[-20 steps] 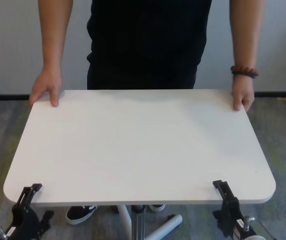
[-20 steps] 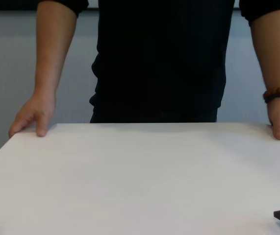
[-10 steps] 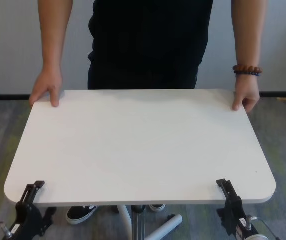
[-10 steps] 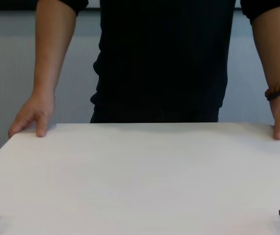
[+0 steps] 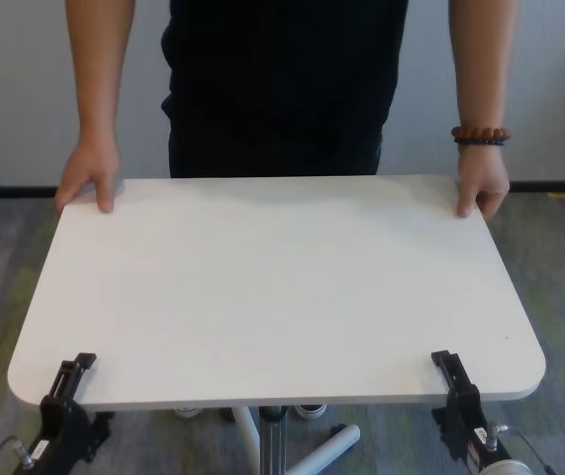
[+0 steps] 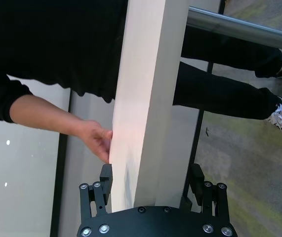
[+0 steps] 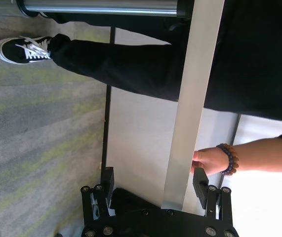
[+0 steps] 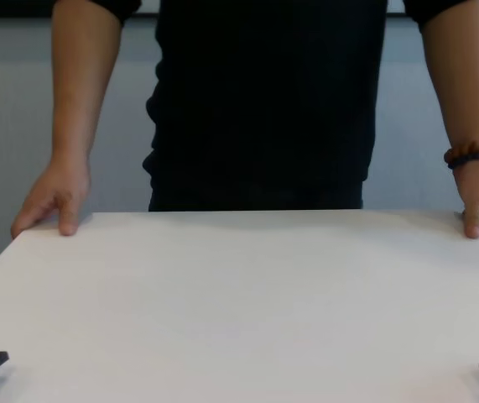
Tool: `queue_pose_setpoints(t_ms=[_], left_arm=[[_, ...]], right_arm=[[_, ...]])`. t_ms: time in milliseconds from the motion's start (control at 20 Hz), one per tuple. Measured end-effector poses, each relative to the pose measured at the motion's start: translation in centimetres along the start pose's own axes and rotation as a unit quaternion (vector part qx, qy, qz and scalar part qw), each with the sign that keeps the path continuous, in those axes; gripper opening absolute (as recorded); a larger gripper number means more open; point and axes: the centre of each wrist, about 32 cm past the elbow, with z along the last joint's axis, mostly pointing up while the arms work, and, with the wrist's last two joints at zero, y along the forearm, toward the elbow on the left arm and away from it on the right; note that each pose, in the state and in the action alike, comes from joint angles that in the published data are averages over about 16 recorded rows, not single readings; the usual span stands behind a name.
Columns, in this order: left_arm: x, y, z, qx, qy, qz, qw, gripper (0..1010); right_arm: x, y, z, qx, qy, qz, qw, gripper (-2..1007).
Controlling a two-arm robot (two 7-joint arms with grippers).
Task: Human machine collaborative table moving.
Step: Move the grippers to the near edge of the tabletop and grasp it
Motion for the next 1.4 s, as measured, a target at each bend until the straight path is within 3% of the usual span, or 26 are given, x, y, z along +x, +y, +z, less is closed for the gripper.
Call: queue_pose_setpoints(t_ms=[650, 1400], left_arm=[[-0.35, -0.5, 0.18, 0.001, -0.008, 0.019, 0.9998, 1000], [-0.38, -0.7, 0.23, 0.003, -0.009, 0.021, 0.9997, 1000]], right_arm=[[-0.06, 0.78, -0.16, -0.008, -0.004, -0.007, 0.9999, 1000], [-0.27, 1.23, -0.08, -0.016, -0.011, -0.025, 0.9995, 1000]])
